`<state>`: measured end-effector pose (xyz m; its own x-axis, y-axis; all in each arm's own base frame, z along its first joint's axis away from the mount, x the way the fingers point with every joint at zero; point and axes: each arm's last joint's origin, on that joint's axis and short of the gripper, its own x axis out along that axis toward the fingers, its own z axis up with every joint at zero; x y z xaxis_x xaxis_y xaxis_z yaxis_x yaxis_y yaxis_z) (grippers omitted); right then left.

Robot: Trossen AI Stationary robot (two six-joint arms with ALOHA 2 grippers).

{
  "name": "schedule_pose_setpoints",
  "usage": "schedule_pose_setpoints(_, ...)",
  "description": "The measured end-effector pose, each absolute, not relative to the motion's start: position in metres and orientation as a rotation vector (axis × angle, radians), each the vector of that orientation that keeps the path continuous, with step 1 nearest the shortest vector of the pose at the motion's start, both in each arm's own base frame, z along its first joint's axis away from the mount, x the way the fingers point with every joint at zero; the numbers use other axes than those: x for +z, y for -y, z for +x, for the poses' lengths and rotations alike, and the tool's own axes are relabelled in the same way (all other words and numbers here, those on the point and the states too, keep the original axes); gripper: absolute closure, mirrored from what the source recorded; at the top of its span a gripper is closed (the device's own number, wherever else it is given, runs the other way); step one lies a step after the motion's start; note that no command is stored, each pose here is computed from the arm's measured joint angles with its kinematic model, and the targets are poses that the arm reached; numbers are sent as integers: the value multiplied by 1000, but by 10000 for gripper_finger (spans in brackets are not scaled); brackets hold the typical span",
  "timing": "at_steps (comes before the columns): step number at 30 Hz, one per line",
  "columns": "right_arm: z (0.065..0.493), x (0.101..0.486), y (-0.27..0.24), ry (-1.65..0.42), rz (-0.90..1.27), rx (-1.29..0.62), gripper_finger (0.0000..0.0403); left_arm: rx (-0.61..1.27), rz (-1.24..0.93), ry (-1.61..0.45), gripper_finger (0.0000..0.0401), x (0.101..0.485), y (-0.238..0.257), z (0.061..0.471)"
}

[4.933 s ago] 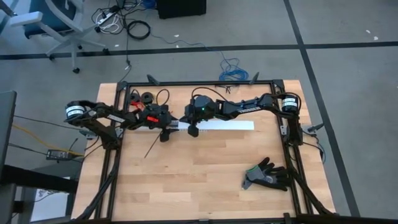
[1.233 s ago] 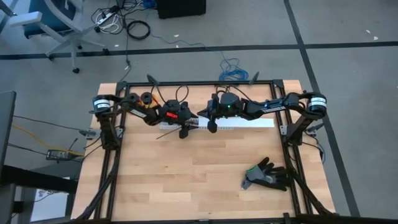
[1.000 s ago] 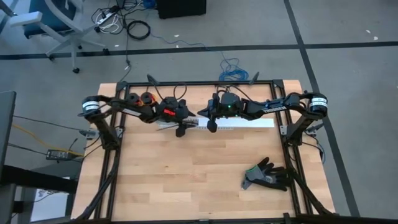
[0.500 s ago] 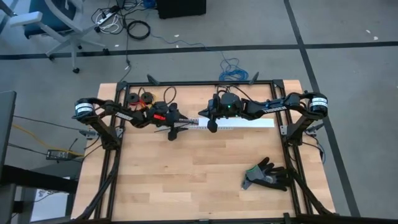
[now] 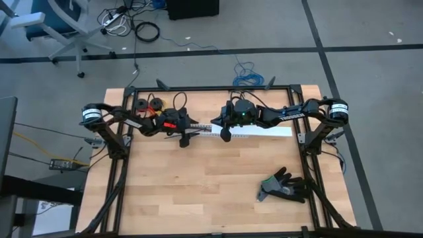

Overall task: Ziptie cables
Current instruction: Close the white cable duct

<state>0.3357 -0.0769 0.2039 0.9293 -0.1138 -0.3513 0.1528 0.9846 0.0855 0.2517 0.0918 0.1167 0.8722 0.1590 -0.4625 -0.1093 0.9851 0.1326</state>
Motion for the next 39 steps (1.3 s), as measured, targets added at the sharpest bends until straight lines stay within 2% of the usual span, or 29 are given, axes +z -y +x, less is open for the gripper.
schedule_pose_setpoints(9,337,204,71,-358,111,-121,403,134,94,-508,126,105,-99,272)
schedule_pose_setpoints(19,336,200,68,-392,114,-112,403,128,95,-489,126,111,-104,285)
schedule_pose_setpoints(26,336,199,68,-405,115,-112,403,109,30,-486,125,107,-106,291)
schedule_pose_setpoints(39,335,197,68,-431,117,-112,403,104,57,-480,71,111,-108,297)
